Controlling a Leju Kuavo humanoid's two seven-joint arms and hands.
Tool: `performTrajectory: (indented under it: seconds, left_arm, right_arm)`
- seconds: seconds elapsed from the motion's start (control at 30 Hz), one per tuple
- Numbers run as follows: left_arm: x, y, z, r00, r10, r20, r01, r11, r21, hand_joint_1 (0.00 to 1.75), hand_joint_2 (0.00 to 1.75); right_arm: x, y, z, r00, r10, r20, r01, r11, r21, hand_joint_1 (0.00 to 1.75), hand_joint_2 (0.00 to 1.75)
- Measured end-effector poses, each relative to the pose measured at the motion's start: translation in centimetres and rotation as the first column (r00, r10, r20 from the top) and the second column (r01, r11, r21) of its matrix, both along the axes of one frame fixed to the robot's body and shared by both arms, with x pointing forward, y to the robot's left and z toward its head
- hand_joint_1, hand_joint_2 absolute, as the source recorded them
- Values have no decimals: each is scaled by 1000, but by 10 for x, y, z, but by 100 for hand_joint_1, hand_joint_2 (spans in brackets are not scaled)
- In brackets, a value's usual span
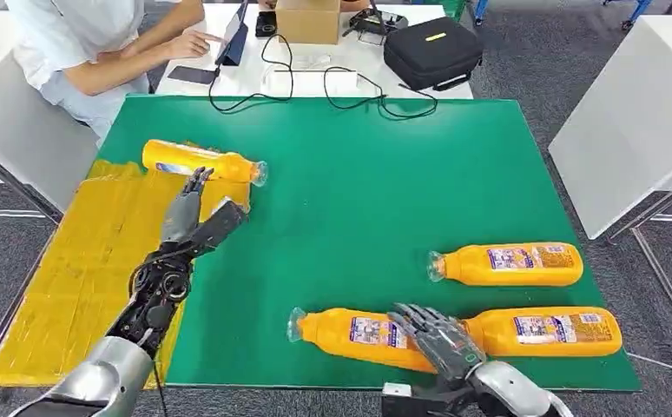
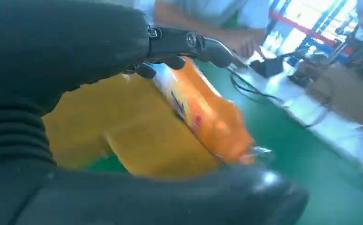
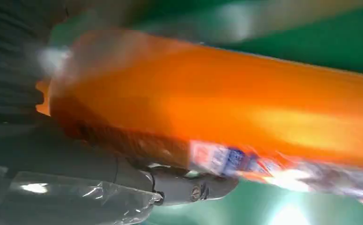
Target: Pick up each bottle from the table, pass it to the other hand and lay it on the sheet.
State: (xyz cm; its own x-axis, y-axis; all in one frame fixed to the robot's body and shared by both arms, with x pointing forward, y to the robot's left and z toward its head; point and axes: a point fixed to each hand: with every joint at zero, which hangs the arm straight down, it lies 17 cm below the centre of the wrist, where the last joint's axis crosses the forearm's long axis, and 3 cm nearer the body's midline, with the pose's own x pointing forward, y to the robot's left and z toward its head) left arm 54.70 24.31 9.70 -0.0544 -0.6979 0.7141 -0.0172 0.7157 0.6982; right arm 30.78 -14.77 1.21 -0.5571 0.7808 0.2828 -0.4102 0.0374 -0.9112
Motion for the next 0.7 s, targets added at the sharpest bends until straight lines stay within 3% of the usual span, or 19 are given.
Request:
performTrajectory:
  seconds: [0.17,0.2,0.23,0.27,0.3,0.33,0.43,0.7]
  left_arm:
    - [-8,-6,36,996,-6,89,19,990,-141,0,0]
    - [-10,-6,39,995,-4,100,19,989,-149,0,175]
    - [-11,-5,46,992,-2,125,24,984,-174,0,175]
    - [-14,-5,55,988,-3,152,36,976,-214,0,175]
    - [-18,-6,64,983,-6,181,54,964,-262,0,175]
    - [-23,-7,75,977,-13,211,79,948,-308,0,175]
    - [-43,-12,113,950,-30,312,164,895,-414,0,175]
    - [-93,-35,180,861,-82,503,309,869,-387,0,175]
  right_arm:
    - [-1,-9,-8,1000,-11,0,11,999,-37,0,175]
    - [0,-10,-9,1000,-15,0,15,999,-43,24,175]
    - [0,-12,-10,1000,-24,0,24,998,-53,152,175]
    - [2,-16,-13,999,-38,-1,38,997,-67,94,175]
    - [3,-20,-17,998,-58,-3,57,995,-85,147,175]
    - [5,-24,-20,997,-76,2,76,992,-100,171,175]
    - [8,-22,-20,991,-129,27,131,988,-79,175,175]
    - [26,0,-5,957,-278,86,274,960,58,175,175]
